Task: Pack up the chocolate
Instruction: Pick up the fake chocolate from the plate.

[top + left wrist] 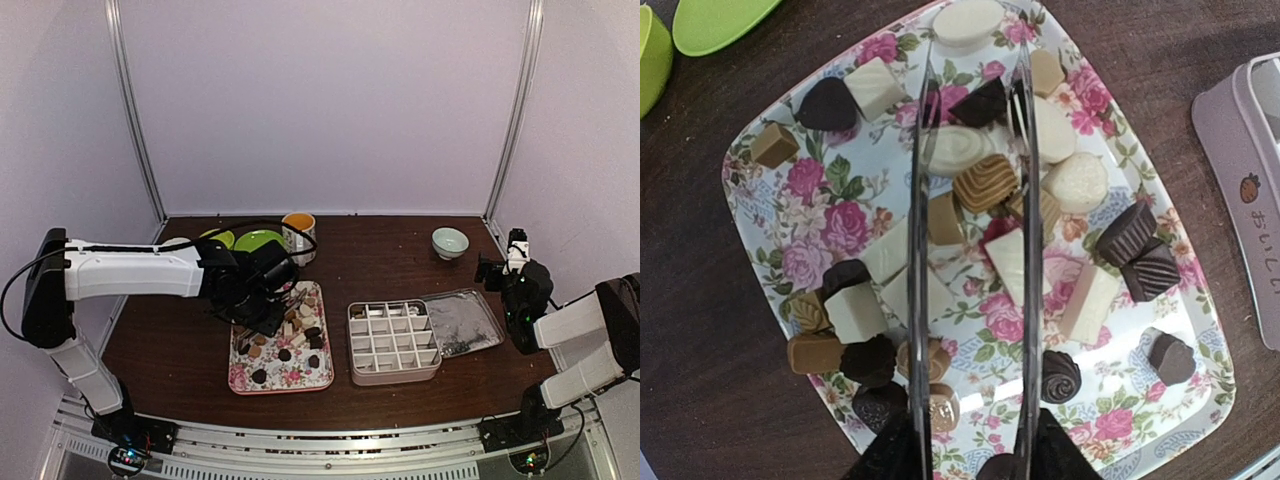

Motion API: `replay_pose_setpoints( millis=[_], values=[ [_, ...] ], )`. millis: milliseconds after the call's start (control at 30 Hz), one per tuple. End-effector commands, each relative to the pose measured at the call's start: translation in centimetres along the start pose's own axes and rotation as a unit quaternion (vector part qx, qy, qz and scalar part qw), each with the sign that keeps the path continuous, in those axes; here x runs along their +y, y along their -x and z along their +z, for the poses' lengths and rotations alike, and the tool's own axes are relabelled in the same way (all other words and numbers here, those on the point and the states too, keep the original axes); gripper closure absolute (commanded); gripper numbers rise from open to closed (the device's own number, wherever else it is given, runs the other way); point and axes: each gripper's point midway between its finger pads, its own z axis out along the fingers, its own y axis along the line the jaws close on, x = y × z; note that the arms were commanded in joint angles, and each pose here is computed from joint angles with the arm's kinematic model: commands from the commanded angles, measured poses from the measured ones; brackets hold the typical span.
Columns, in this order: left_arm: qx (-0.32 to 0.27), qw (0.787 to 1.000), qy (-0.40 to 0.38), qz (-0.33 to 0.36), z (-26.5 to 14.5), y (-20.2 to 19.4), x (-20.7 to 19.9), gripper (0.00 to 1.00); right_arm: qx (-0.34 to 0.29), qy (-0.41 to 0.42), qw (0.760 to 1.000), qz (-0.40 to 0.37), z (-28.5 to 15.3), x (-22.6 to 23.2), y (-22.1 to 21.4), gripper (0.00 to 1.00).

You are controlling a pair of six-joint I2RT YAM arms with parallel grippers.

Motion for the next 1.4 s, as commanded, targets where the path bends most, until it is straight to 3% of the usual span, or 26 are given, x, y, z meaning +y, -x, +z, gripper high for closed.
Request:
replay_pose_setpoints(
  millis=[0,167,400,767,1367],
  values=[
    [-0.003,1.000,-0.010,0.003,0.3,0.9,-0.7,0.62,-0.005,-0.008,1.000,0.002,0.3,-0.3,0.4,0.00],
    [0.005,1.000,-0.003,0.007,0.5,0.8,-0.6,0.63,-0.006,-0.008,1.000,0.002,0.3,-0.4,0.5,0.00],
    [-0.009,1.000,0.005,0.008,-1.3,1.7,-0.2,0.73,-0.006,-0.008,1.000,0.002,0.3,-0.3,0.5,0.00],
    [-0.060,0.998,-0.033,0.015,-6.0,3.7,-1.8,0.71,-0.005,-0.009,1.000,0.002,0.3,-0.4,0.4,0.00],
    [-0.008,0.999,0.012,0.035,-2.3,2.3,-1.0,0.62,-0.005,-0.008,1.000,0.002,0.3,-0.4,0.4,0.00]
  ],
)
